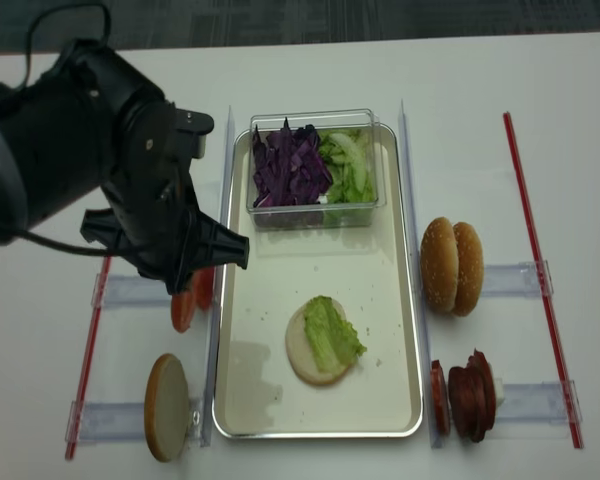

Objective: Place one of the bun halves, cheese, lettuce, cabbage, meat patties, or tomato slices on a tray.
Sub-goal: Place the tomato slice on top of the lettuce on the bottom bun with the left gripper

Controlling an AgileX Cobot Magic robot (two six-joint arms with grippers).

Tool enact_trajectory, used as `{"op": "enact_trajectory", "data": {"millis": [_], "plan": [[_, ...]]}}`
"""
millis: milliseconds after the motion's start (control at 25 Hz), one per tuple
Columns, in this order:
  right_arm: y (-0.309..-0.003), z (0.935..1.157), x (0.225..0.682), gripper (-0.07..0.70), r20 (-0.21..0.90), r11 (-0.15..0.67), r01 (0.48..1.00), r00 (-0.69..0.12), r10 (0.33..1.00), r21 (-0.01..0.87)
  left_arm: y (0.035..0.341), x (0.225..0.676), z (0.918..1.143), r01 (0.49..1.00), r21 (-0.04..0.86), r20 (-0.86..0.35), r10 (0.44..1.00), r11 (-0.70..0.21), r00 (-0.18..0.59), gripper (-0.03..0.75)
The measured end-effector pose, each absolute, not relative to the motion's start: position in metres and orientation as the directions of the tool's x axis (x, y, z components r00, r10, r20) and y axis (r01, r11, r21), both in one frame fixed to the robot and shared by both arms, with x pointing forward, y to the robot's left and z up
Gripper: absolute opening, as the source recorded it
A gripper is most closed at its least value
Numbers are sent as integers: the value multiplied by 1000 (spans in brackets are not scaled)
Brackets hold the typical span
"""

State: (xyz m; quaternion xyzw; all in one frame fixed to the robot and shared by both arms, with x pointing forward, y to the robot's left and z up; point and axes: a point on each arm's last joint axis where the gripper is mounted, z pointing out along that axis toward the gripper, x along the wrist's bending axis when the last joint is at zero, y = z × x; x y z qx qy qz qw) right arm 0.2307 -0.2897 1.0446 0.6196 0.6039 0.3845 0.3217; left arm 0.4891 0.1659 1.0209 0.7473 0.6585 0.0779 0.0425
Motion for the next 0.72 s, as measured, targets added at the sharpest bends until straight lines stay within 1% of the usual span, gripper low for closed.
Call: {"op": "enact_trajectory", "data": {"millis": [120,280,440,560,600,720], "plan": [[-290,1045,231,478,88,-64,501,-25,996,863,163,484,1021,978,183,-8,994,-103,107,35],[-290,1045,231,478,88,-64,501,-25,996,863,153,481,1013,976,190,-132,983,-104,131,35],[-290,1045,231,478,88,-64,501,-25,996,863,143,474,1005,974,183,-262,948,-133,178,35],[-290,1045,231,478,88,-64,501,-25,996,863,137,473,1006,970,193,-326,923,-148,206,34],[-290,1045,231,478,88,-64,501,-25,996,863,137,473,1006,970,193,-326,923,-148,206,34],[-290,1045,231,478,88,-64,501,-25,996,863,131,472,1008,965,207,-391,891,-159,230,34]]}}
